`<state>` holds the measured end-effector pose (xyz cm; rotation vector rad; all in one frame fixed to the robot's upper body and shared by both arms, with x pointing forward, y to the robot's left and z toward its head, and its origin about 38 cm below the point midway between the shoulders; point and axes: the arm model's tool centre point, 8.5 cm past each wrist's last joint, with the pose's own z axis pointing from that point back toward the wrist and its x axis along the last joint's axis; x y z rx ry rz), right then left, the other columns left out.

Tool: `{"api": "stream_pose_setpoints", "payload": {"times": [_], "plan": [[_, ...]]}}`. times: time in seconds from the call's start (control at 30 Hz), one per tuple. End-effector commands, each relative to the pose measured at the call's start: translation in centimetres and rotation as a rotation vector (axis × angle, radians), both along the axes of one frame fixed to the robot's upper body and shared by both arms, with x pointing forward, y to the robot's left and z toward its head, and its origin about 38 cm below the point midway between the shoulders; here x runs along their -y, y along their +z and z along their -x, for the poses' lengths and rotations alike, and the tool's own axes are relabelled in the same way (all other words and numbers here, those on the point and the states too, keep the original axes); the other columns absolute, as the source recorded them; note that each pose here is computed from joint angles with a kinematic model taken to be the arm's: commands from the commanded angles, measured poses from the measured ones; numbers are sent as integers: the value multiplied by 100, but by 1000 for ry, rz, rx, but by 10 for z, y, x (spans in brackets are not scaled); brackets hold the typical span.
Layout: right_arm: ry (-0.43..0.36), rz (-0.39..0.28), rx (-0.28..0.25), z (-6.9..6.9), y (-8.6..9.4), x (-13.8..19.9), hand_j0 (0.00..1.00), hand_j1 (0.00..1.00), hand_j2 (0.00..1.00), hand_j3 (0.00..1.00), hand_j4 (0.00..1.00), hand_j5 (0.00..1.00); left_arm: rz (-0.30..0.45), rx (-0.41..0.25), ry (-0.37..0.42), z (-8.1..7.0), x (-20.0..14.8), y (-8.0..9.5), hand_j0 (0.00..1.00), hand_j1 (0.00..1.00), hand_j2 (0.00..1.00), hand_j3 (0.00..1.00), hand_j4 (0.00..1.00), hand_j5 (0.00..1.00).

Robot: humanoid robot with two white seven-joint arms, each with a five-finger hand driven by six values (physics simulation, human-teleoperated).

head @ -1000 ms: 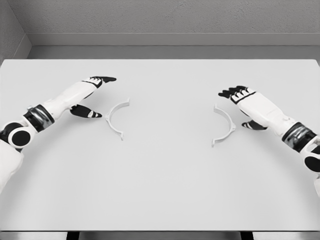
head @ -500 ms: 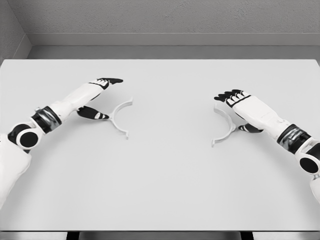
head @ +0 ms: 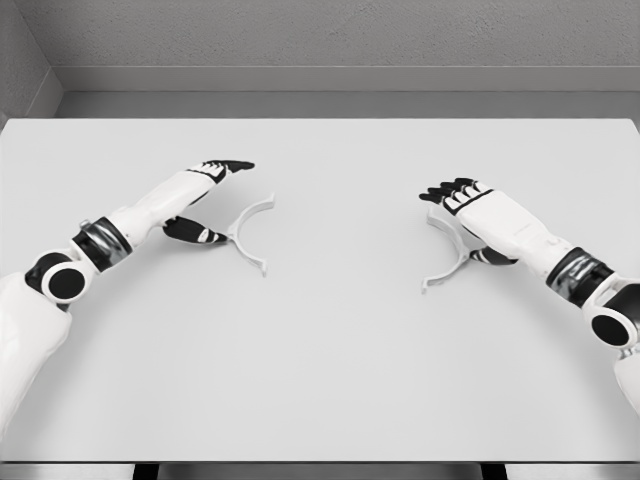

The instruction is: Assemble PVC drainage pipe clamps

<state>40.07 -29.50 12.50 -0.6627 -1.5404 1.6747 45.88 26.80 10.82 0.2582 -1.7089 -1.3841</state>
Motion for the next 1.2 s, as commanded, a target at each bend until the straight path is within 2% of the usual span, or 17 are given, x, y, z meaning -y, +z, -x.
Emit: {"api": "stream_pose_setpoints", "payload": {"times": [0.0,0.27,0.43,1.17], "plan": [[2,-11,-2,0,0,-4,100,100,100,100,100,100,8,1,6,0,-3,2,100,100,100,100,100,100],[10,-24,-1,-1,-1,-12,100,100,100,100,100,100,-11,19,15,-8,-9,11,100,100,100,100,100,100],[11,-21,-3,-5,0,-17,100,100,100,100,100,100,2,3,25,-14,-4,7,100,100,100,100,100,100],[30,-27,-16,-9,-3,-41,100,100,100,100,100,100,38,-12,7,-12,14,-1,100,100,100,100,100,100]]}}
